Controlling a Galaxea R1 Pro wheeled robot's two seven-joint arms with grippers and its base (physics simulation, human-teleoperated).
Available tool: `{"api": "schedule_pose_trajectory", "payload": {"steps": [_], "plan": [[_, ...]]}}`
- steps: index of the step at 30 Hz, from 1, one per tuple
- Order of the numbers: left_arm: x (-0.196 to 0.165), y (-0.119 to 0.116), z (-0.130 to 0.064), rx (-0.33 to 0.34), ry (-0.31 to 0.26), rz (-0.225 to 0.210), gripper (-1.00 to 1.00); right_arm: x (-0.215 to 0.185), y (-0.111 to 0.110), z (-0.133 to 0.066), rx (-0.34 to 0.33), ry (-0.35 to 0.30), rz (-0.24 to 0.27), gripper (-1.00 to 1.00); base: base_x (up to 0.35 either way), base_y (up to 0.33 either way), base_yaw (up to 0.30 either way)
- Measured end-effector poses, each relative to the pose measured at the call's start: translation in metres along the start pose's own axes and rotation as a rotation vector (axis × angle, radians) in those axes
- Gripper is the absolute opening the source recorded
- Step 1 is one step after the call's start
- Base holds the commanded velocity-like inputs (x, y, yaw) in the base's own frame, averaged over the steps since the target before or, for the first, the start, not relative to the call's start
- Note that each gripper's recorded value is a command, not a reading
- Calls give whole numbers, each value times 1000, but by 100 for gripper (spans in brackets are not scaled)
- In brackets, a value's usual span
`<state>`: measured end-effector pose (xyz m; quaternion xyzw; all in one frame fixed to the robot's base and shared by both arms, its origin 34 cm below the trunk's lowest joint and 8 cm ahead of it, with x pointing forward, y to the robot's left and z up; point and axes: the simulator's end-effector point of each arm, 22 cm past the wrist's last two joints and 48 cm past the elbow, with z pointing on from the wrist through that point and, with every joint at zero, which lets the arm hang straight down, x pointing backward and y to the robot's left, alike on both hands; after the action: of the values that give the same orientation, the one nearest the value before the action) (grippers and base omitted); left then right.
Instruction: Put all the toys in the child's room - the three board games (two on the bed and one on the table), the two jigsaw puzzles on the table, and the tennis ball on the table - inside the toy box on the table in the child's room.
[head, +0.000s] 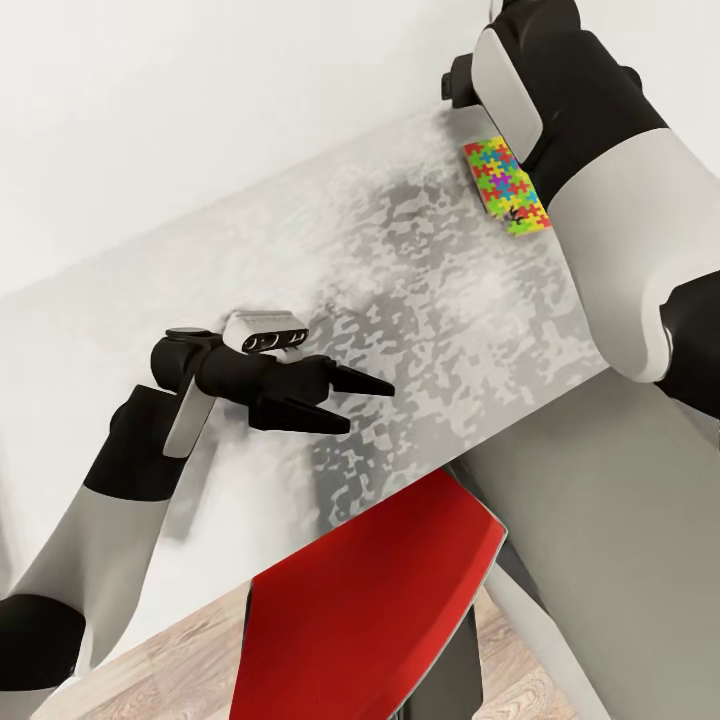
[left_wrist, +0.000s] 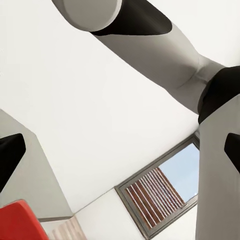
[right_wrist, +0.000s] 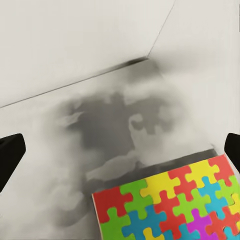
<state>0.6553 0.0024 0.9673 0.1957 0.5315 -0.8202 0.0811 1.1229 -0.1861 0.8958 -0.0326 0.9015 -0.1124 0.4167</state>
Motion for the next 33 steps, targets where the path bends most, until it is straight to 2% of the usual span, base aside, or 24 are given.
{"api": "schedule_pose_trajectory", "payload": {"steps": [5, 15, 27, 33], "plan": [[0, 0, 0, 0, 0, 0, 100, -4, 1, -1, 9, -25, 8, 100, 0, 0, 0], [0, 0, 1, 1, 0, 1, 100, -13, -13, -3, 95, -77, 50, 100, 0, 0, 0], [0, 0, 1, 1, 0, 1, 100, -8, -17, -1, 96, -51, 87, 100, 0, 0, 0], [0, 0, 1, 1, 0, 1, 100, 5, -23, 1, 81, 22, 132, 100, 0, 0, 0]]}}
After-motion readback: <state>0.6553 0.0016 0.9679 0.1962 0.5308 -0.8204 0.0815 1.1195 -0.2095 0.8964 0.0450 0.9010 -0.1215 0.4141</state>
